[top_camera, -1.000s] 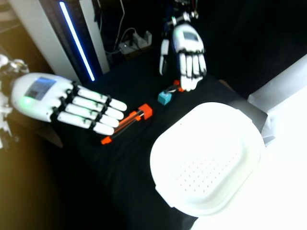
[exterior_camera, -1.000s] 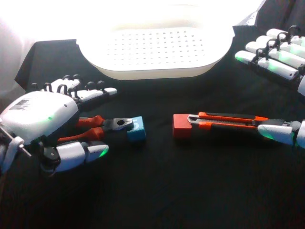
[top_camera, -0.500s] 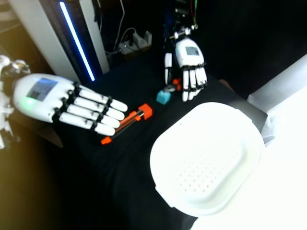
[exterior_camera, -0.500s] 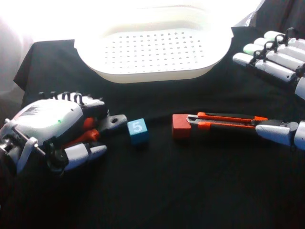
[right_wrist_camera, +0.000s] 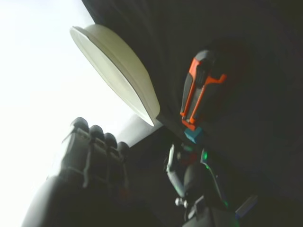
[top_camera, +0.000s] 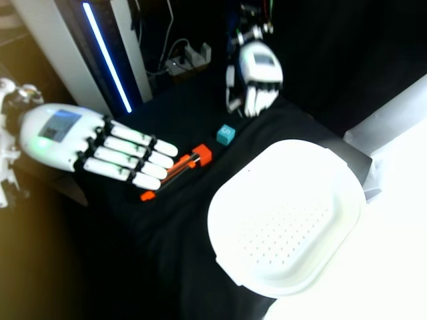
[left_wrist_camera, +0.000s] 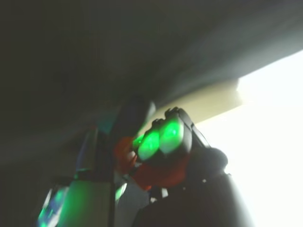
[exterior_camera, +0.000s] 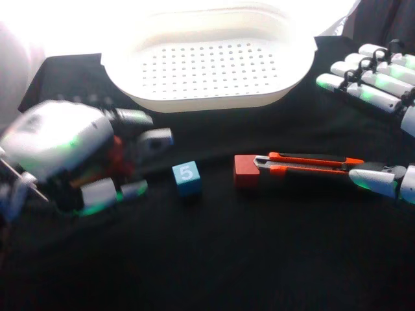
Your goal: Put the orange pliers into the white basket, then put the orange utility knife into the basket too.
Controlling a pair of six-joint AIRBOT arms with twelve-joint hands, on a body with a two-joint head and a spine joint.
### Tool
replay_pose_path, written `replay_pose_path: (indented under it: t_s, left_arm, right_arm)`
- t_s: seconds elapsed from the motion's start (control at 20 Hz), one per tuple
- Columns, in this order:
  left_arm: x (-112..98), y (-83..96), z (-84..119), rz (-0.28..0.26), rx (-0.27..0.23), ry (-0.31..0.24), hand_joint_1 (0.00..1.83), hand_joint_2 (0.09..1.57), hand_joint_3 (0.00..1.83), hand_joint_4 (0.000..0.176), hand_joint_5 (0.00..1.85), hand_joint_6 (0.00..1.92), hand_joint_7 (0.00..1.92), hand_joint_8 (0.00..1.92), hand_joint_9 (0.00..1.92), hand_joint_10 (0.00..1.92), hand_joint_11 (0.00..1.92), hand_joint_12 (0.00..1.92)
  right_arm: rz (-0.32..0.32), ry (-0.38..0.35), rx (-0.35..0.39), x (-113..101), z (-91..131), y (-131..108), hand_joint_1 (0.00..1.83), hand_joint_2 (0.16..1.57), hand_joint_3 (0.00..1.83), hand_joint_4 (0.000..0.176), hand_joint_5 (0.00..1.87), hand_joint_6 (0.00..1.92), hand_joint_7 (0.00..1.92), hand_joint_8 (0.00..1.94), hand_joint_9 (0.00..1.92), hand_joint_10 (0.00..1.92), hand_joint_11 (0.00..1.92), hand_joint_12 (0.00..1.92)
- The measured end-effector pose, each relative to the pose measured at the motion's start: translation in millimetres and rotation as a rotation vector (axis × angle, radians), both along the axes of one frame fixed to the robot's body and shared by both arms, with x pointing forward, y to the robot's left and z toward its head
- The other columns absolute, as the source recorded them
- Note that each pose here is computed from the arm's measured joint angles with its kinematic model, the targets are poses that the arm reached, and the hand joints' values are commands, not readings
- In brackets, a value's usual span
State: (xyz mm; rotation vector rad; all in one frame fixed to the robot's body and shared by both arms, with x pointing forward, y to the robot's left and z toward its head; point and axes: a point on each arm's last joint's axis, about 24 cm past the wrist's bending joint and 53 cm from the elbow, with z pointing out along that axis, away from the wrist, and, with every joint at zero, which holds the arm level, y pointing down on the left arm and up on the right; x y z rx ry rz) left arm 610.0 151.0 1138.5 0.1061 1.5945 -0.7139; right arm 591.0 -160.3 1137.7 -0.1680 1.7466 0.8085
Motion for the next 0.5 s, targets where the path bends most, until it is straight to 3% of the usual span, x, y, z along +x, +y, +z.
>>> replay_pose_path:
  t_s: [0.05, 0.1, 0.15, 0.2, 0.25, 0.3, 0.5]
  left_arm:
    - [5.3, 2.3, 21.8, 0.005, -0.024, -0.058, 1.5, 1.25, 0.0, 0.121, 1.02, 1.92, 1.25, 1.92, 1.52, 1.92, 1.52, 1.92]
    - [18.4, -1.8, 49.6, -0.002, -0.047, -0.13, 1.48, 1.22, 0.0, 0.112, 1.02, 1.92, 1.26, 1.92, 1.53, 1.92, 1.63, 1.92]
    - [23.2, -3.5, 55.9, -0.004, -0.051, -0.146, 1.48, 1.22, 0.0, 0.112, 1.02, 1.92, 1.26, 1.92, 1.53, 1.92, 1.63, 1.92]
    - [34.0, -8.0, 66.9, -0.006, -0.064, -0.168, 1.45, 1.22, 0.0, 0.065, 1.01, 1.92, 1.28, 1.92, 1.54, 1.92, 1.64, 1.92]
    - [50.3, -15.2, 75.3, -0.004, -0.079, -0.176, 1.44, 1.23, 0.0, 0.015, 0.98, 1.92, 1.27, 1.92, 1.46, 1.92, 1.52, 1.92]
    - [65.5, -24.6, 75.6, -0.01, -0.077, -0.16, 1.42, 1.24, 0.0, 0.001, 0.96, 1.92, 1.25, 1.92, 1.41, 1.92, 1.48, 1.92]
    - [114.3, -66.6, 63.0, -0.05, -0.013, -0.046, 1.46, 1.23, 0.01, 0.0, 0.94, 1.92, 1.17, 1.92, 1.32, 1.92, 1.42, 1.92]
  right_arm:
    - [-0.001, 0.001, 0.001, 0.1, 0.0, 0.0, 0.36, 1.28, 0.01, 0.0, 0.0, 0.0, 0.0, 0.0, 0.0, 0.0, 0.0, 0.0]
    - [0.001, 0.0, 0.001, -0.2, -0.4, 0.8, 0.38, 1.28, 0.0, 0.0, 0.0, 0.0, 0.0, 0.0, 0.0, 0.0, 0.0, 0.0]
    - [0.002, 0.001, 0.003, 0.0, -0.8, 1.2, 0.38, 1.28, 0.0, 0.0, 0.0, 0.0, 0.0, 0.0, 0.0, 0.0, 0.0, 0.0]
    - [0.003, 0.003, 0.004, 0.0, -1.9, 2.0, 0.39, 1.28, 0.0, 0.0, 0.0, 0.0, 0.0, 0.0, 0.0, 0.0, 0.0, 0.0]
    - [0.005, 0.005, 0.005, 0.0, -3.1, 3.0, 0.38, 1.28, 0.0, 0.0, 0.0, 0.0, 0.0, 0.0, 0.0, 0.0, 0.0, 0.0]
    - [0.01, 0.002, 0.001, 0.3, -3.9, 4.0, 0.38, 1.28, 0.0, 0.0, 0.0, 0.0, 0.0, 0.0, 0.0, 0.0, 0.0, 0.0]
    - [0.018, 0.011, 0.005, 1.4, -10.7, 8.8, 0.39, 1.29, 0.0, 0.0, 0.0, 0.0, 0.0, 0.0, 0.0, 0.0, 0.0, 0.0]
